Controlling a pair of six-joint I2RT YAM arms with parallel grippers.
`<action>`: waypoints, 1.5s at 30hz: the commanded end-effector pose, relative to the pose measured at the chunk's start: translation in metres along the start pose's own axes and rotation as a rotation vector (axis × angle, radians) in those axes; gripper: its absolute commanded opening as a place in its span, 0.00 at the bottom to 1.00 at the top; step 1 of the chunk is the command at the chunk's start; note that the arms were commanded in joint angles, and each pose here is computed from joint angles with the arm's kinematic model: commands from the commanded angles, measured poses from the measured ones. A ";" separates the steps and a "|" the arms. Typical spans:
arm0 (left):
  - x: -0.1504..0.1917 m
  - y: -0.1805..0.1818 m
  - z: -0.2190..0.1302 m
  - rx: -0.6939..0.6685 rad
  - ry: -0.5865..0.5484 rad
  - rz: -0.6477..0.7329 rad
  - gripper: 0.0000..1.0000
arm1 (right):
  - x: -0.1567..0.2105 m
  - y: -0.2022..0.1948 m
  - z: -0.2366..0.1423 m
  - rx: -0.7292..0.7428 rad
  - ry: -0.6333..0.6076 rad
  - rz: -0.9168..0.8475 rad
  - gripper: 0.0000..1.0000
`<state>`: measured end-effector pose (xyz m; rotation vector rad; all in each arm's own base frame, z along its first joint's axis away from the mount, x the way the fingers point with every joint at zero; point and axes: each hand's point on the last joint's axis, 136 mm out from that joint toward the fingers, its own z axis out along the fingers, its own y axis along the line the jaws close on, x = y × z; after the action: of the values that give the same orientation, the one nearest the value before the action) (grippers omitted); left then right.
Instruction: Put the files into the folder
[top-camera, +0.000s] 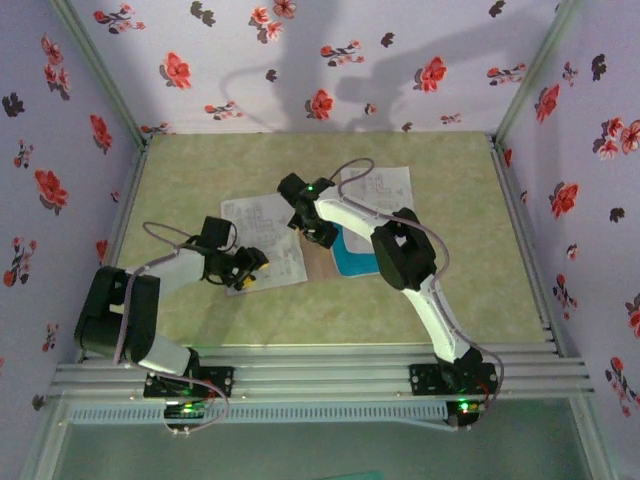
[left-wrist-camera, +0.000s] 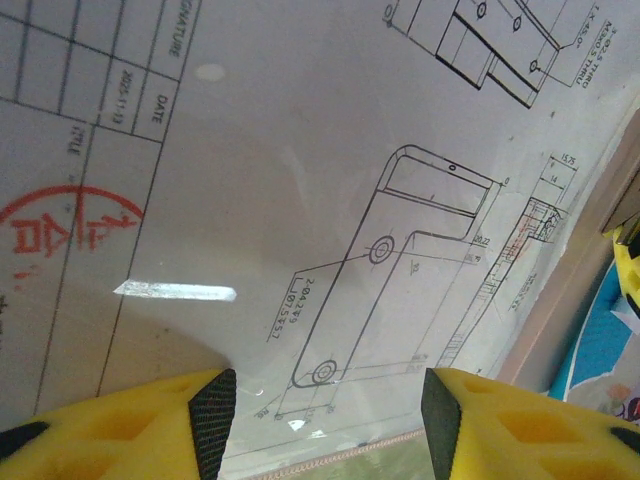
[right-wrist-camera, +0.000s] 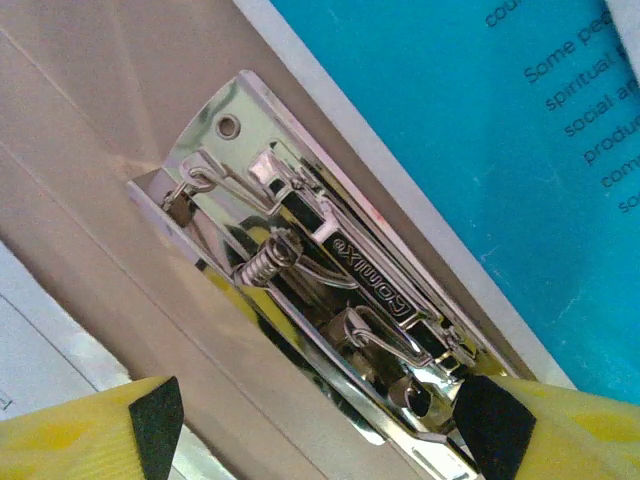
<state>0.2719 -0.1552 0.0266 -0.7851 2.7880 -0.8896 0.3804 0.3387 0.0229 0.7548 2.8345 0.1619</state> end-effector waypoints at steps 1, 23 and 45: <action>0.015 0.040 0.005 -0.128 0.046 -0.052 0.56 | -0.012 -0.042 0.029 0.187 -0.039 -0.048 0.79; 0.012 0.036 0.008 -0.120 0.046 -0.047 0.56 | 0.014 0.032 -0.048 -0.196 0.068 -0.036 0.80; 0.012 0.037 0.008 -0.125 0.049 -0.048 0.56 | 0.020 0.006 0.006 -0.045 0.081 -0.022 0.80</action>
<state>0.2720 -0.1552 0.0257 -0.7870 2.7903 -0.8908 0.3734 0.3708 0.0369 0.6829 2.8843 0.4001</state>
